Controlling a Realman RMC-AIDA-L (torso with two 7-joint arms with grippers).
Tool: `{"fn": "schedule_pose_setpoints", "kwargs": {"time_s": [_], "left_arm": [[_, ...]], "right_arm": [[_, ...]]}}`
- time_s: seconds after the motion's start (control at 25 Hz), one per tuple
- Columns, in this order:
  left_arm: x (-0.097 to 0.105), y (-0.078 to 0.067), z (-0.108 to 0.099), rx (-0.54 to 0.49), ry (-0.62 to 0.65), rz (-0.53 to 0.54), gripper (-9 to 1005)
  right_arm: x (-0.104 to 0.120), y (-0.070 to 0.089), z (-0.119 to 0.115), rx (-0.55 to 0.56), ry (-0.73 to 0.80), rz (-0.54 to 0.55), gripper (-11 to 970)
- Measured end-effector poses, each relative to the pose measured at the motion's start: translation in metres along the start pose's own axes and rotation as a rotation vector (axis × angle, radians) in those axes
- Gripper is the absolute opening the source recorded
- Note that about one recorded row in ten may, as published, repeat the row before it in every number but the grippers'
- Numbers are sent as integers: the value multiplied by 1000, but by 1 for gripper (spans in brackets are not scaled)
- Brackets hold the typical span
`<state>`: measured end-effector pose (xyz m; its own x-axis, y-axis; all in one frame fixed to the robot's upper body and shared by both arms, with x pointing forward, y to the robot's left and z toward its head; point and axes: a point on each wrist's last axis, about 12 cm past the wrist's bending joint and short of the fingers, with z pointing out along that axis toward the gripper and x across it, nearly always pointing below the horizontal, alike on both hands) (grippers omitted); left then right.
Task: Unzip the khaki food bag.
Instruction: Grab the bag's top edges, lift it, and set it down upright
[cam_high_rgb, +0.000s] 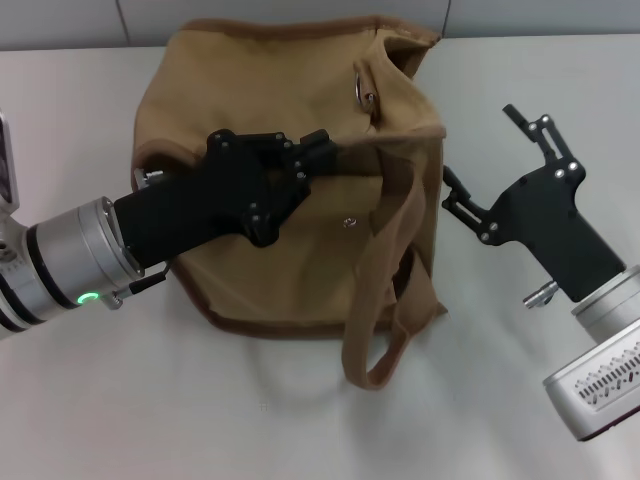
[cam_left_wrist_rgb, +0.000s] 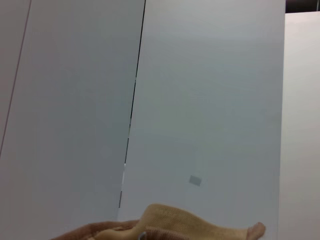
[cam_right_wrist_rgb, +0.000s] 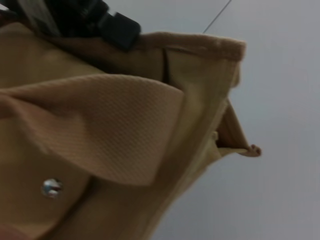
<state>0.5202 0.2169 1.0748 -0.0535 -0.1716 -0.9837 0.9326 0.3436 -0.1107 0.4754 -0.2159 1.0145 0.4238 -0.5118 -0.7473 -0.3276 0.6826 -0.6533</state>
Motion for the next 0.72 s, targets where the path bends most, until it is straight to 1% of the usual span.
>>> {"fn": "schedule_pose_setpoints", "kwargs": {"time_s": [0.2,0.72], "left_arm": [[1,-1,0,0,2,-8,54],[4,-2,-1,-4,5,-20,54]], "right_arm": [[-6,7,2,-48,-42,2,845],[-12,9,12,-63,-74,18,846]]}}
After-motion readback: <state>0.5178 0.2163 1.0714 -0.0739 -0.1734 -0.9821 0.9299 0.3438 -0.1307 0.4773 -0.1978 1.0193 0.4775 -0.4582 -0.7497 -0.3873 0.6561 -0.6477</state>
